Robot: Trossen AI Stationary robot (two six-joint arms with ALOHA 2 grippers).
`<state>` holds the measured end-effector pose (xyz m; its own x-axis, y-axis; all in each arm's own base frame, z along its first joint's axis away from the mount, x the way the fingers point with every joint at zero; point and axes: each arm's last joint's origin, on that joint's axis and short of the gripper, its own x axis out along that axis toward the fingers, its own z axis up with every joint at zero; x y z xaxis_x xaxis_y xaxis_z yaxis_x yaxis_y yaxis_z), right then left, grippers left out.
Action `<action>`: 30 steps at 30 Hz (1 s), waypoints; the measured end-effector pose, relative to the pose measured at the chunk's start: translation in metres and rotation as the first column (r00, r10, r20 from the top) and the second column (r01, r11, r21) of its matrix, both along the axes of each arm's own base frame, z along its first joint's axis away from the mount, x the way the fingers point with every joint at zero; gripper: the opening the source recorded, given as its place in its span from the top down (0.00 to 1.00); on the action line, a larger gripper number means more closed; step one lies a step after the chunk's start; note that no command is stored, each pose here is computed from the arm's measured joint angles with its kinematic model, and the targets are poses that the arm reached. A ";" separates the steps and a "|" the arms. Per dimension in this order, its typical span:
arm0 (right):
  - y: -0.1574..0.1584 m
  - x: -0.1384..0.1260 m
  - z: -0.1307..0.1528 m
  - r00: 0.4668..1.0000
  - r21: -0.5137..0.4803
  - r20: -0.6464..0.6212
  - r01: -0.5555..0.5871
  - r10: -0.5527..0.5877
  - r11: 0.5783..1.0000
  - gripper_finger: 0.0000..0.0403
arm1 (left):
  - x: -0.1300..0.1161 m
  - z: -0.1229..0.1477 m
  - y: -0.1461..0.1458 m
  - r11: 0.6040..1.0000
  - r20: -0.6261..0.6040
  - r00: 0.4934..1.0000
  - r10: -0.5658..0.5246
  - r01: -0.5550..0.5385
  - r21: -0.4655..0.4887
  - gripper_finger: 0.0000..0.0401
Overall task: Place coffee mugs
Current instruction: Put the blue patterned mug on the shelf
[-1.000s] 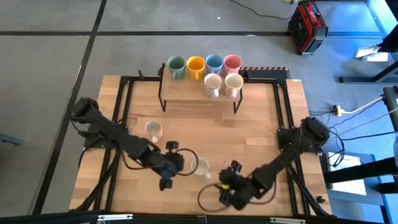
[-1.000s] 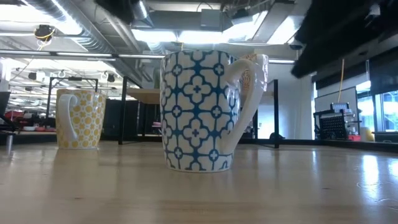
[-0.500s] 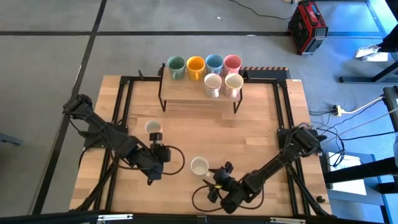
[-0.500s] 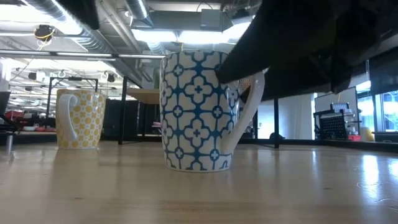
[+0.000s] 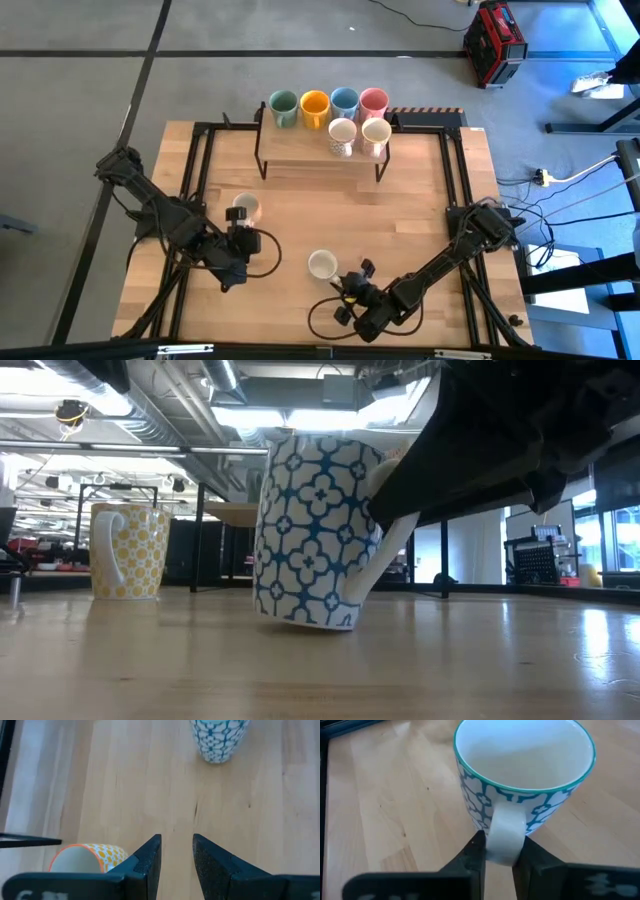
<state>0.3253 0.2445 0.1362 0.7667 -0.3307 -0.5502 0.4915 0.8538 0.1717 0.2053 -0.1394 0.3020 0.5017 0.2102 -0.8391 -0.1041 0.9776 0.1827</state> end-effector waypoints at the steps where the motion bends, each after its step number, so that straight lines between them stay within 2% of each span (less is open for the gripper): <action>1: 0.000 0.000 0.000 1.000 0.000 0.000 0.000 0.000 1.000 0.89 | -0.002 0.002 0.001 1.000 0.008 1.000 0.006 -0.006 -0.007 0.74; 6: -0.001 0.002 0.002 1.000 0.016 -0.009 -0.013 0.014 1.000 0.89 | -0.014 0.017 0.011 0.998 0.055 0.998 0.033 -0.030 -0.056 0.74; 9: 0.002 0.007 0.008 0.999 0.017 -0.014 -0.044 0.044 0.999 0.89 | -0.023 0.023 0.015 0.996 0.035 0.999 0.000 0.004 -0.093 0.74; 14: 0.002 0.022 0.031 1.000 0.019 -0.004 -0.021 0.021 1.000 0.89 | -0.049 0.040 0.028 0.987 0.060 0.997 -0.044 0.053 -0.151 0.74; 23: -0.036 0.065 0.094 0.986 -0.048 0.048 0.161 -0.159 0.986 0.89 | -0.100 0.071 0.065 0.962 0.203 0.968 -0.151 0.191 -0.197 0.74; 30: -0.092 0.093 0.139 0.942 -0.116 0.093 0.332 -0.322 0.936 0.89 | -0.132 0.083 0.092 0.940 0.315 0.927 -0.204 0.276 -0.202 0.74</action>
